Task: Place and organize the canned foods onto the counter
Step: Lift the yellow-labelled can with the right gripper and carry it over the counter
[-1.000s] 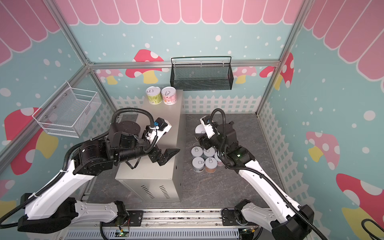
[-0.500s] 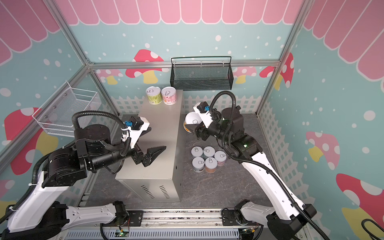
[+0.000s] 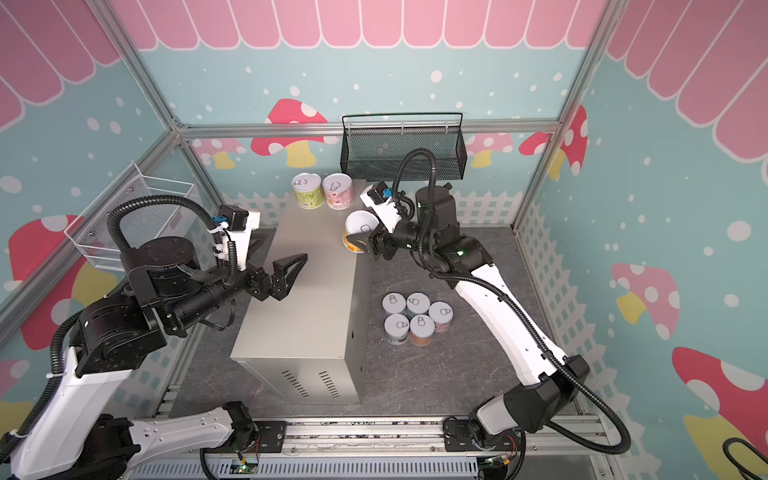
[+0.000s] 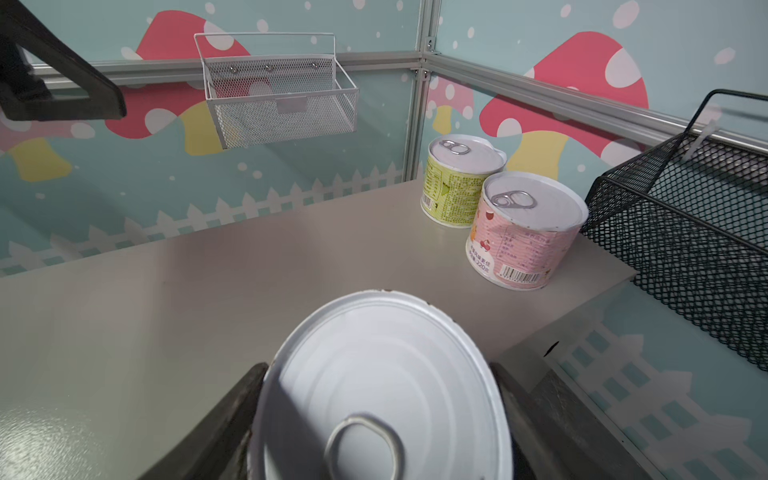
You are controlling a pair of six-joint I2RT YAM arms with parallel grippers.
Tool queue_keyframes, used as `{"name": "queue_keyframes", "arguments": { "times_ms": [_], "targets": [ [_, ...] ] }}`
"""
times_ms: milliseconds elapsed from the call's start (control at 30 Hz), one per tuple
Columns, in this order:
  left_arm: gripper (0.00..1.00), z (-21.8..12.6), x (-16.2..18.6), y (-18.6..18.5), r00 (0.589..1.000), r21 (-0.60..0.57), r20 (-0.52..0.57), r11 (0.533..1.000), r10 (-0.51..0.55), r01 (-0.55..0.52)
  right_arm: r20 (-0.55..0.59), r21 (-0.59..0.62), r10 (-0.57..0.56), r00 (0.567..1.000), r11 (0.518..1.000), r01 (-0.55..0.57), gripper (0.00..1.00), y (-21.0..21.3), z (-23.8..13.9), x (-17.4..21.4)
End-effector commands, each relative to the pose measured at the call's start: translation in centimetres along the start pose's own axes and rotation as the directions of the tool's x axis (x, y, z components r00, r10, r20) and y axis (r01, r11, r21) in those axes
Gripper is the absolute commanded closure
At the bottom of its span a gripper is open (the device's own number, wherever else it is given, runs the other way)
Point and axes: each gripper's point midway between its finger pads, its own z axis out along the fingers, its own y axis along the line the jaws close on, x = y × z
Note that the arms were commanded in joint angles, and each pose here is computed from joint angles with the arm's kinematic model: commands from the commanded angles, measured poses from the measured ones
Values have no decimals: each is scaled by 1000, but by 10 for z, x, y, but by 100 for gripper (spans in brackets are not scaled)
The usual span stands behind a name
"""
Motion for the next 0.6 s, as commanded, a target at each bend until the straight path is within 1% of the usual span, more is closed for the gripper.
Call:
{"name": "queue_keyframes", "arguments": {
  "times_ms": [0, 100, 267, 567],
  "targets": [
    [0, 13, -4, -5, 1000, 14, -8, 1000, -24, 24, 95, -49, -80, 992, 995, 84, 37, 8, 0, -34],
    [0, 10, -9, -4, 999, 11, 16, 999, -47, 47, 86, -69, -75, 993, 994, 81, 37, 7, 9, -29],
    [0, 6, -7, -3, 998, 17, 17, 998, -58, 58, 99, -133, -50, 994, 989, 63, 37, 13, 23, -31],
    [0, -8, 13, 7, 1000, -7, -7, 1000, -28, 28, 21, -171, -52, 998, 984, 55, 32, 31, 64, -23]
  ]
}}
